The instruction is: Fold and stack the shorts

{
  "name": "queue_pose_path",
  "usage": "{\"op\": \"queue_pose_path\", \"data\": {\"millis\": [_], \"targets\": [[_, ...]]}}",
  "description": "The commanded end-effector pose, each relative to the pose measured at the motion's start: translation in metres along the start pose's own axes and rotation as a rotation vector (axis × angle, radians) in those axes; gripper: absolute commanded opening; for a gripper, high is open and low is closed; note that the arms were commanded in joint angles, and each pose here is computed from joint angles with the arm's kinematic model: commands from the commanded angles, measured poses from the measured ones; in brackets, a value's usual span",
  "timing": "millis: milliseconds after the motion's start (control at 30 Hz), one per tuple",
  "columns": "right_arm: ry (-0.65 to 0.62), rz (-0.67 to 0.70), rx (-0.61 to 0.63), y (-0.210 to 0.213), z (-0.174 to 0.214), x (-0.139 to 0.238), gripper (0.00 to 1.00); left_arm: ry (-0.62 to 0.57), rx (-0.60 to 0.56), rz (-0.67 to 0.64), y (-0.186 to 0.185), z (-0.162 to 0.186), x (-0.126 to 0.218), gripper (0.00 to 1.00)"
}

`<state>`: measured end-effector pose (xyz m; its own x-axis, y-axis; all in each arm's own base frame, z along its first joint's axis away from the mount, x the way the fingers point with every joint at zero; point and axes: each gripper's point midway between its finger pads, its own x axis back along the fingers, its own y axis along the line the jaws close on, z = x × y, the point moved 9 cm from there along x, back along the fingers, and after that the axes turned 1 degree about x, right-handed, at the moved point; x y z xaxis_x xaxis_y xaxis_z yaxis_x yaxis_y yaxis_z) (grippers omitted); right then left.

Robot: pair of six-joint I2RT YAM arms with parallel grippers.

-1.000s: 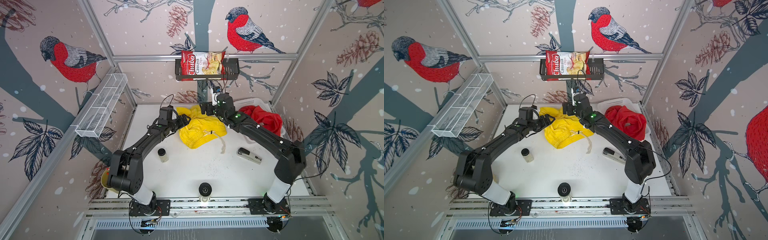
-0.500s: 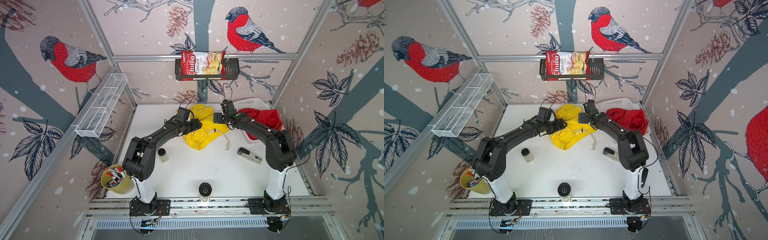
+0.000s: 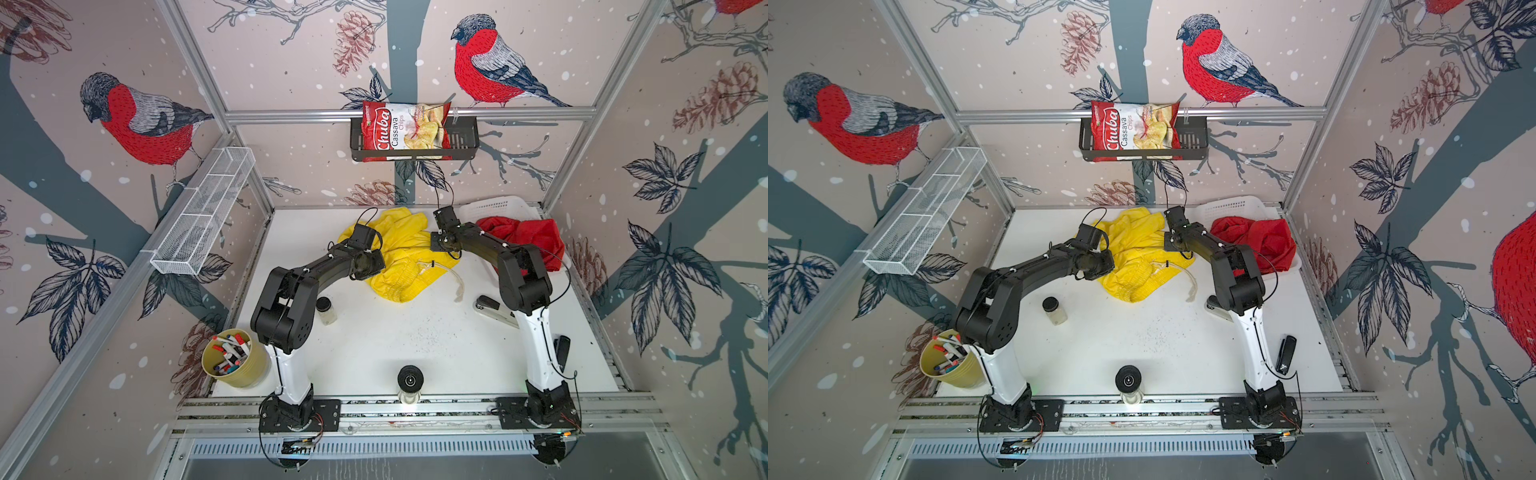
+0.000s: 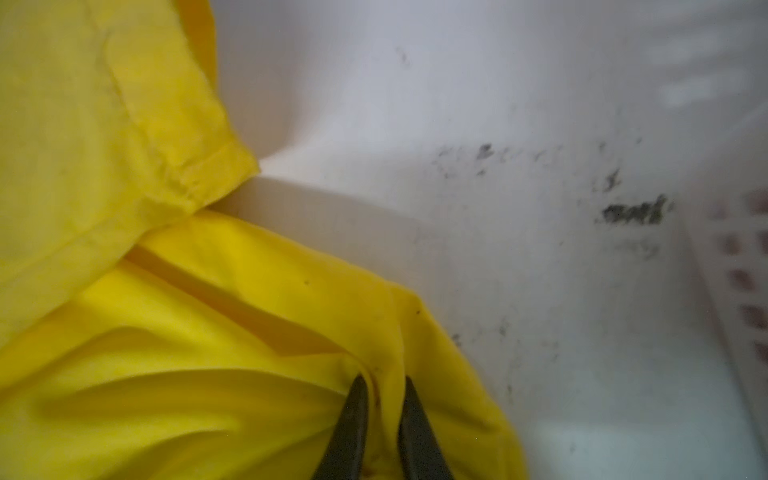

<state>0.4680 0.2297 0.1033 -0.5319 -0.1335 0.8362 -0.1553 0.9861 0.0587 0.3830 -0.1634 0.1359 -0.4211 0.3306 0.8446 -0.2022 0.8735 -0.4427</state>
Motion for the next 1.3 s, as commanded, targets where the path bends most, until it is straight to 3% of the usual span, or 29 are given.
{"op": "queue_pose_path", "data": {"millis": [0,67,333,500,567,633,733,900,1000,1133,1267], "targets": [[0.05,-0.034,0.031,0.011,0.022,0.009,0.06,-0.01,0.005,0.001,0.004,-0.012,-0.01,0.0],[0.069,-0.052,0.045,0.017,0.037,0.017,0.01,-0.019,0.004,-0.009,0.007,-0.023,-0.02,0.0],[0.159,-0.186,0.049,0.048,0.116,0.08,0.0,-0.078,-0.072,0.032,-0.012,-0.081,-0.054,0.0],[0.152,-0.349,0.182,0.089,0.158,0.131,0.05,-0.095,-0.157,0.165,-0.046,-0.115,-0.07,0.0],[0.107,-0.409,0.258,0.104,0.163,0.15,0.1,-0.129,-0.191,0.201,-0.062,-0.13,-0.058,0.16],[0.038,-0.456,0.304,0.108,0.156,0.169,0.2,-0.171,-0.233,0.232,-0.077,-0.141,-0.036,0.43],[-0.069,-0.475,0.312,0.101,0.127,0.189,0.35,-0.231,-0.29,0.224,-0.088,-0.148,0.005,0.63],[-0.278,-0.451,0.202,0.062,0.048,0.208,0.5,-0.261,-0.309,0.161,-0.074,-0.127,0.06,0.66],[-0.336,-0.435,0.094,0.038,0.005,0.203,0.6,-0.22,-0.288,0.141,-0.051,-0.094,0.069,0.68],[-0.345,-0.313,0.039,0.021,-0.031,0.181,0.69,-0.116,-0.211,0.058,-0.013,-0.052,0.052,0.72],[-0.272,-0.249,-0.025,0.0,-0.052,0.153,0.69,-0.036,-0.171,0.028,0.011,-0.026,0.033,0.72]]}}
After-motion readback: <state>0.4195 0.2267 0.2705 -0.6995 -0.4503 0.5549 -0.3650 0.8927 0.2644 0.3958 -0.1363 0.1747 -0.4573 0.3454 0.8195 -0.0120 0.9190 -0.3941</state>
